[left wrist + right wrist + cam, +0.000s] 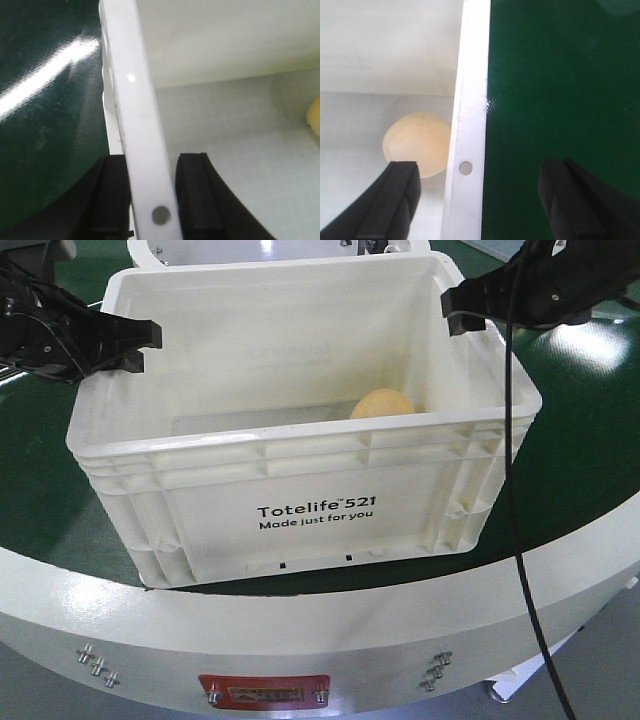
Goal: Place moving items into box and shelve
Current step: 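Close both grippers on the tote's opposite side rims, then lift the tote off the conveyor with both grippers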
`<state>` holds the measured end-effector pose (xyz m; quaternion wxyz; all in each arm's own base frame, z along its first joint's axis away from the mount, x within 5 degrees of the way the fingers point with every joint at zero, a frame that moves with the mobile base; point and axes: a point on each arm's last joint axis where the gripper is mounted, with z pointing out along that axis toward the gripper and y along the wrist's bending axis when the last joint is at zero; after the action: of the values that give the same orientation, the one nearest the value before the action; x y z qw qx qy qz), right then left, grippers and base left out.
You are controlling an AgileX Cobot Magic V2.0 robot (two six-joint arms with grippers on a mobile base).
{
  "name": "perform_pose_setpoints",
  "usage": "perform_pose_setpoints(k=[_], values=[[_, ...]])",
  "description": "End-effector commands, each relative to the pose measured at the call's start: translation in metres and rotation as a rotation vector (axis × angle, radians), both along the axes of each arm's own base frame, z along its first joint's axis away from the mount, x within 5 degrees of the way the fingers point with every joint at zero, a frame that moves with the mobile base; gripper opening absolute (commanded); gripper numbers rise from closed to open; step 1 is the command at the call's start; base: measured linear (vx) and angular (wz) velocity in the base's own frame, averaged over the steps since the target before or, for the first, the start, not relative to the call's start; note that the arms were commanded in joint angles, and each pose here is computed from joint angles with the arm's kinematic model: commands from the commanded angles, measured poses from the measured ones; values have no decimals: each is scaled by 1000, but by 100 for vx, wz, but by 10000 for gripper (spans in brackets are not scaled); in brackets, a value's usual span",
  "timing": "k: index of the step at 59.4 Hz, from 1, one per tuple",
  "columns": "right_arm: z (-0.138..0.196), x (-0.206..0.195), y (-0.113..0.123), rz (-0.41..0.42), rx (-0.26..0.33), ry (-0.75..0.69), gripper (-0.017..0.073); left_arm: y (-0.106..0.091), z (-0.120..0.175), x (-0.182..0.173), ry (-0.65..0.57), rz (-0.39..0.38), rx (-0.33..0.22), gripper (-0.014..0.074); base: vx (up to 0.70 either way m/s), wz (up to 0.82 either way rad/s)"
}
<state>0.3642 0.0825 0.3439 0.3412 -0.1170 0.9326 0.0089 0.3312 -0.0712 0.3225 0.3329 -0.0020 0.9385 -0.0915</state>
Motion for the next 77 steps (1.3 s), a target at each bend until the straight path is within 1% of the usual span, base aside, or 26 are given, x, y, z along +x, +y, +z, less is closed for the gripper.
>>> perform_pose_setpoints(k=[1, 7, 13, 19, 24, 27, 28, 32, 33, 35, 51, 64, 71, 77], values=[[22, -1, -3, 8, 13, -97, 536, -6, 19, -4, -67, -16, -43, -22, 0, 0], [14, 3, -2, 7, 8, -69, 536, -6, 19, -4, -67, -16, -43, -22, 0, 0], [9, 6, 0, 6, 21, -50, 530, -6, 19, -4, -67, -16, -43, -22, 0, 0], [7, 7, 2, 16, 39, -47, 470, -6, 19, -4, -67, -16, -43, -22, 0, 0], [8, 7, 3, 15, 56, -50, 356, -6, 19, -4, -67, -16, -43, -22, 0, 0], [8, 7, 4, 15, 67, -48, 254, -6, 19, -4, -67, -16, -43, -22, 0, 0], [8, 7, 4, 16, 66, -49, 207, -6, 19, -4, -67, -16, -43, -22, 0, 0], [8, 7, 4, 18, 64, -50, 78, -6, 19, -4, -66, -16, -43, -22, 0, 0], [8, 7, 4, 19, 69, -50, 31, -6, 19, -4, -66, -16, -43, -22, 0, 0], [8, 7, 5, 20, 69, -50, -23, -6, 19, -4, -66, -16, -43, -22, 0, 0], [10, 5, 4, 20, 71, -57, -15, -6, 21, -2, -97, -15, -48, -19, 0, 0], [26, -2, 3, 25, 79, -106, -15, -6, 24, -1, -127, -12, -53, -17, 0, 0], [38, -6, 2, 27, 86, -136, -15, -6, 32, -2, -158, -12, -61, -17, 0, 0], [53, -11, 2, 30, 96, -174, -15, -6, 47, -2, -188, -25, -56, -16, 0, 0]])
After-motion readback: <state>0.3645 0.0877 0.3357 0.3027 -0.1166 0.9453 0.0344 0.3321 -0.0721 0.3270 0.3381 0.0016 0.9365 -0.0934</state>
